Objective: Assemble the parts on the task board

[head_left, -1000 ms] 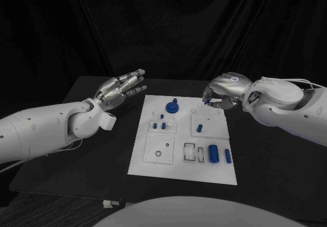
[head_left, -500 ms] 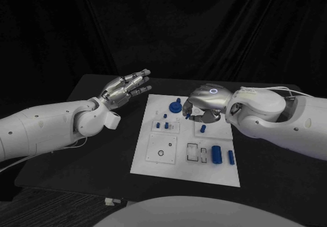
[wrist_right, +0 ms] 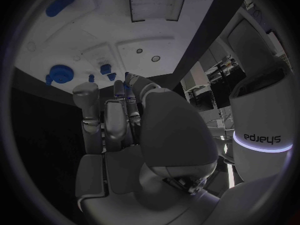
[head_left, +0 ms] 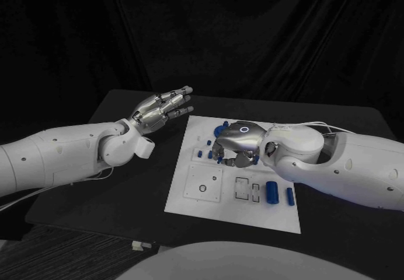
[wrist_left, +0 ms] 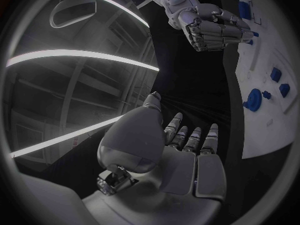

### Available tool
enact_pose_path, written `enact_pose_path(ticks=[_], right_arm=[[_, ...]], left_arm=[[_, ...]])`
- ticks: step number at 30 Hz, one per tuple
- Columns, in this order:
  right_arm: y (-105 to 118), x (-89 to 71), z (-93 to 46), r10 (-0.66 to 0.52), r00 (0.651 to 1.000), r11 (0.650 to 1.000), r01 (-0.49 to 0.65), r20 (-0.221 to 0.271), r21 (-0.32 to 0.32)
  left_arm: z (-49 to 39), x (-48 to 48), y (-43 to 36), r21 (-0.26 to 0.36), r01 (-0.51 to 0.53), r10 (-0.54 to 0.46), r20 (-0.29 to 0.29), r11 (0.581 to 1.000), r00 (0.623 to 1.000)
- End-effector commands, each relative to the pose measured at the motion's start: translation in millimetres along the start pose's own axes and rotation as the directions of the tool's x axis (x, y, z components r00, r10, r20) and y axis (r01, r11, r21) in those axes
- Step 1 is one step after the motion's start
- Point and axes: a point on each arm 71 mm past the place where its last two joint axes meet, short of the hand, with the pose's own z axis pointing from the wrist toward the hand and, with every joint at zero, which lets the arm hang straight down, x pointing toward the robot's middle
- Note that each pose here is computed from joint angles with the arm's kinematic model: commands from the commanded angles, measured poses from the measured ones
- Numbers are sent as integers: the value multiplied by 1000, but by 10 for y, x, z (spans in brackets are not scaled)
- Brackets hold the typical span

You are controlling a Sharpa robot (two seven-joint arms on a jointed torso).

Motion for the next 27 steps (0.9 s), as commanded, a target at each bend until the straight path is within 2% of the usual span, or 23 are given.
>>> enact_pose_path(ticks=[1,9,27], right_arm=[[29,50,44,0,1000,1000,0,-12,-3],[97,160,146,19,1000,1000,-19,-15,-14],[84,288,184,35,999,999,-35,-39,-2]], left_arm=[[8,26,14,10,20,-20,-11,1000,1000],[8,50,61,3,29,-29,-17,1000,999],[-6,39,86,0,36,-36,-20,999,999]])
